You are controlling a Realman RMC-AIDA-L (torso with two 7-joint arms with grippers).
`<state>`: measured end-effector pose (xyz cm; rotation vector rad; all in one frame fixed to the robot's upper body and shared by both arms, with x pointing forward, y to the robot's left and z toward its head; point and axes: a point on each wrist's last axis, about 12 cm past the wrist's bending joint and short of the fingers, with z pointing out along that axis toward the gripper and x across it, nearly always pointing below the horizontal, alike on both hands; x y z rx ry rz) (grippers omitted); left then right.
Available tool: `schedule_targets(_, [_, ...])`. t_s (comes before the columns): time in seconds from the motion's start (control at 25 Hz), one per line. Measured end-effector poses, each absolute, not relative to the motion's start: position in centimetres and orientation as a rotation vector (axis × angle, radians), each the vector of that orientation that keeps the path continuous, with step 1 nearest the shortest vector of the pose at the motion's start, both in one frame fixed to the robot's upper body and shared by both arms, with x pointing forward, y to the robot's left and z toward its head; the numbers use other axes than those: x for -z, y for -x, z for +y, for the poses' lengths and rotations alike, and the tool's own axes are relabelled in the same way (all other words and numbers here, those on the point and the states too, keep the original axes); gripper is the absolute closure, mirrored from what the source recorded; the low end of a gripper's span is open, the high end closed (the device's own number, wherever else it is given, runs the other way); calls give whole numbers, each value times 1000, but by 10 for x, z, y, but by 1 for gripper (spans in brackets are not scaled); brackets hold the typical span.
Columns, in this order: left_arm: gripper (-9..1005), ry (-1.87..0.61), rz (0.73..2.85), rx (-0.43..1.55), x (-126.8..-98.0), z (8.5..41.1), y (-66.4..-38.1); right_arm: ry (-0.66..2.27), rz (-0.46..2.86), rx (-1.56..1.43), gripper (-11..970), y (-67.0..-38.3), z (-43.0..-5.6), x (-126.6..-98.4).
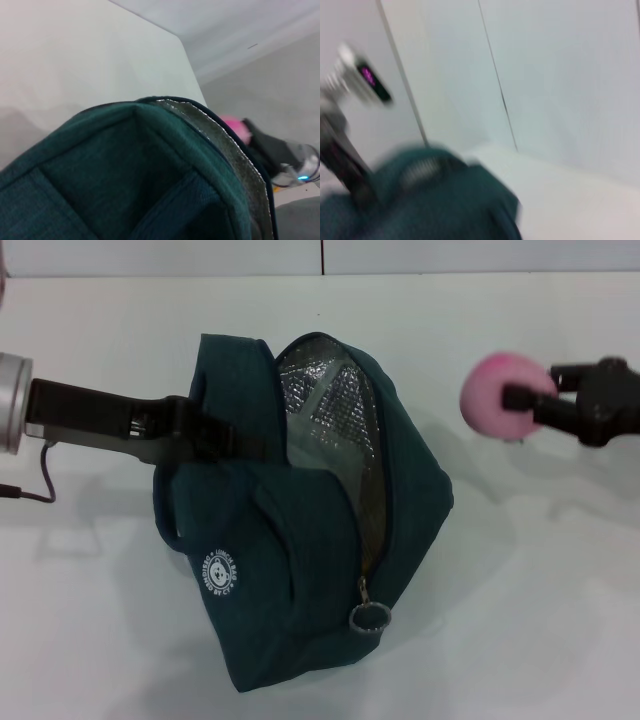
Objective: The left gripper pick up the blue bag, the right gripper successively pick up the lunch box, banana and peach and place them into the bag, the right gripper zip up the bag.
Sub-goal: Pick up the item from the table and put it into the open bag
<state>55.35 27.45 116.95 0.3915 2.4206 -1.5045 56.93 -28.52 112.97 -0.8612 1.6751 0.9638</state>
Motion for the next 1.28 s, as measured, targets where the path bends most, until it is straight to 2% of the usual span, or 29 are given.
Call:
schedule_targets(0.2, [952,-395,2400,1529,-1170,273,-552,857,1478,-1104,740,-563,-278,-1154])
schedule_targets(0.4, [952,-402,2395,1534,-1171,272,-553,928,1355,-1237,775,-566,-251,-1168])
schedule_targets(0.76, [952,-408,2392,1543,-1170,269,-552,1034,1365,-1309,843,-574,-210,-1166])
schedule_targets(1.12, [952,-403,2386,1548,-1170,269,-552,1090,1425,-1306,914,-573,-197,-1156])
schedule_targets(1.28, [952,-406,2370,1557,-1171,270,-551,1085,1444,-1303,877,-574,-196,-1155])
